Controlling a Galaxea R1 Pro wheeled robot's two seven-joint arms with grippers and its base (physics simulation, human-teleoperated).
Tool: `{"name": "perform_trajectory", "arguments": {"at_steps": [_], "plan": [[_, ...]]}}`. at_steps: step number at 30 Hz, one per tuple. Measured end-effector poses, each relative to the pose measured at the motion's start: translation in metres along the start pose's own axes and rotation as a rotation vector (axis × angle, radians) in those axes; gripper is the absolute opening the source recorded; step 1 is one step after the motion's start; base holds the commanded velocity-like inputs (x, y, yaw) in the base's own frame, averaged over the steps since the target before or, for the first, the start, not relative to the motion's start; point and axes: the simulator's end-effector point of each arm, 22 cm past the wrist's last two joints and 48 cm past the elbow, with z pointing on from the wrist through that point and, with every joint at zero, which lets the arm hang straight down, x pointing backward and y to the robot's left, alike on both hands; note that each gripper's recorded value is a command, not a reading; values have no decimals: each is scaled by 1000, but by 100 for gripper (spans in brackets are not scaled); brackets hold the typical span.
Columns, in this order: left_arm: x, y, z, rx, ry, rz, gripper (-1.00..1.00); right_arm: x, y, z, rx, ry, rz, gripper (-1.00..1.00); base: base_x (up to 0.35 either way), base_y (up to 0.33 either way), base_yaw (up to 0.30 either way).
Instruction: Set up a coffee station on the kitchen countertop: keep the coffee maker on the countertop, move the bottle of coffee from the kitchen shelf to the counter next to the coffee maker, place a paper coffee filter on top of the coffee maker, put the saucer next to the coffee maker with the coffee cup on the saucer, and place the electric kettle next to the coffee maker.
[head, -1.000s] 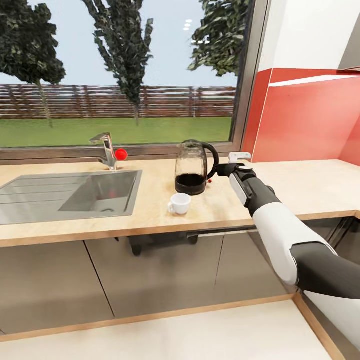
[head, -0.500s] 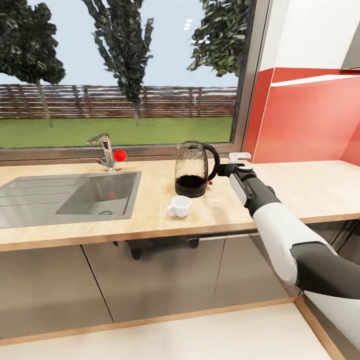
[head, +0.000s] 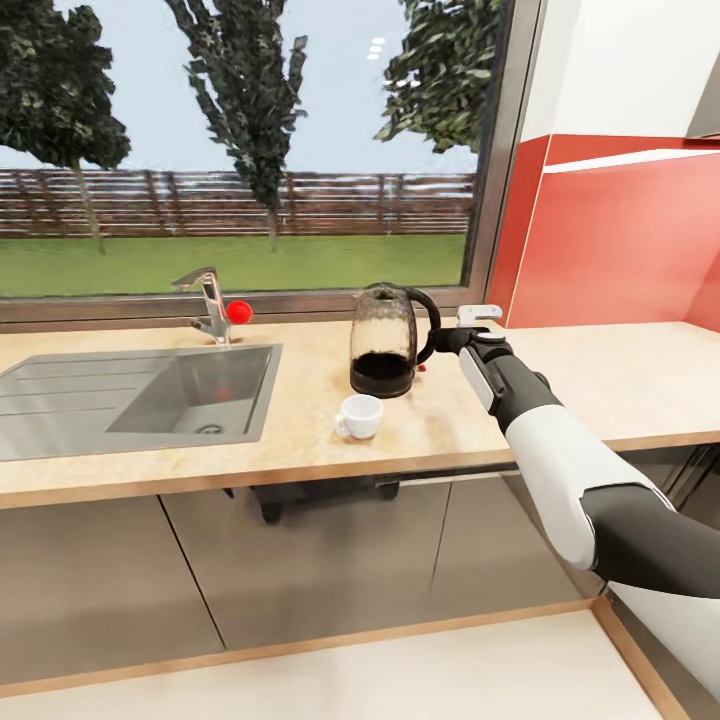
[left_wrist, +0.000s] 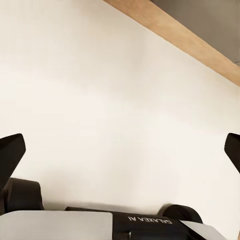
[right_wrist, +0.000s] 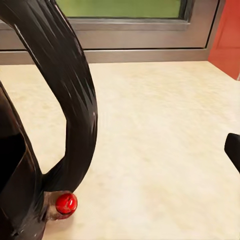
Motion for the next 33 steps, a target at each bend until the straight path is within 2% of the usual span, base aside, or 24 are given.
{"name": "perform_trajectory", "arguments": {"at_steps": [33], "plan": [[0, 0, 0, 1, 0, 0, 100, 1, -1, 0, 0, 3, 1, 100, 54, 0, 0]]}}
